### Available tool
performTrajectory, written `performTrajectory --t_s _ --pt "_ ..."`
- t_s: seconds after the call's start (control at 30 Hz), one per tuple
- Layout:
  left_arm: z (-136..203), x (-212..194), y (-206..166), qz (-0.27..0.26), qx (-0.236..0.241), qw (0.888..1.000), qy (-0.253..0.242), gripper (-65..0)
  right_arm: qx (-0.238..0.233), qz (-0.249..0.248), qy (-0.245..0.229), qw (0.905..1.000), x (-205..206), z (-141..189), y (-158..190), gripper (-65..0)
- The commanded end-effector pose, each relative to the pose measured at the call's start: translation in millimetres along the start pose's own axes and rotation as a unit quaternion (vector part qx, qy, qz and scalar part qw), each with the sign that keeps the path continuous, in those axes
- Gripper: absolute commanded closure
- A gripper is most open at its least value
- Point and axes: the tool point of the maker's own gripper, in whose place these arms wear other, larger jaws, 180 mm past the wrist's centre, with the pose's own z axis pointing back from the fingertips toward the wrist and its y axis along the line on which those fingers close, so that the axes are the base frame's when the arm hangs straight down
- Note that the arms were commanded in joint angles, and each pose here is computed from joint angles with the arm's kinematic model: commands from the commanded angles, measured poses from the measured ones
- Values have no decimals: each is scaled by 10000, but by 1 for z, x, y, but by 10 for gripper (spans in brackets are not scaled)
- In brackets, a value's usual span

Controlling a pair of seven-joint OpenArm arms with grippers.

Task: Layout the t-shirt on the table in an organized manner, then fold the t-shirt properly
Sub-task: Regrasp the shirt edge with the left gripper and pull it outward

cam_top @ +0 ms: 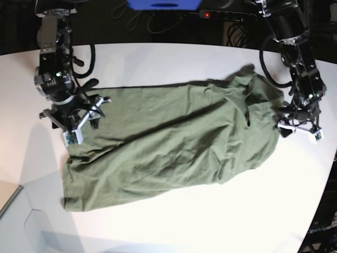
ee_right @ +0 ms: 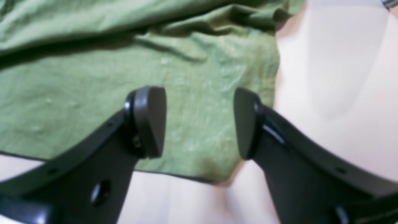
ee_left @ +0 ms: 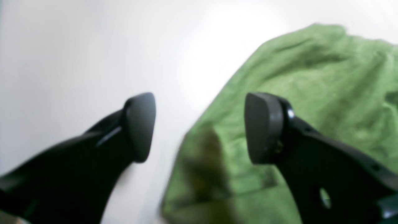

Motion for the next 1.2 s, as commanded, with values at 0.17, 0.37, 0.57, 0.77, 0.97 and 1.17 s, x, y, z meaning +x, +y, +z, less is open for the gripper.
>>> performTrajectory --t_s 0.17,0.37,0.57,0.77,0.97,1.17 --pt "-26 -5 -25 -112 -213 9993 275 -436 -85 6 -260 9996 14 3 -6 -348" --pt "-31 -15 -23 -77 -187 9988 437 -436 -104 64 -338 9994 17 10 -6 -348" --pt "-32 -26 -21 -59 -176 9983 554 -292 -104 64 -338 9994 17 10 -6 -348" --pt "-34 -40 -15 5 -121 9973 728 0 -104 64 -338 9994 17 10 -6 -348" --pt "5 -19 -29 -203 -334 9992 76 -2 -109 71 -360 9993 18 10 -7 -348" --pt "105 40 -58 -301 -701 9871 -1406 -2 -108 69 -360 9993 18 10 -7 -348"
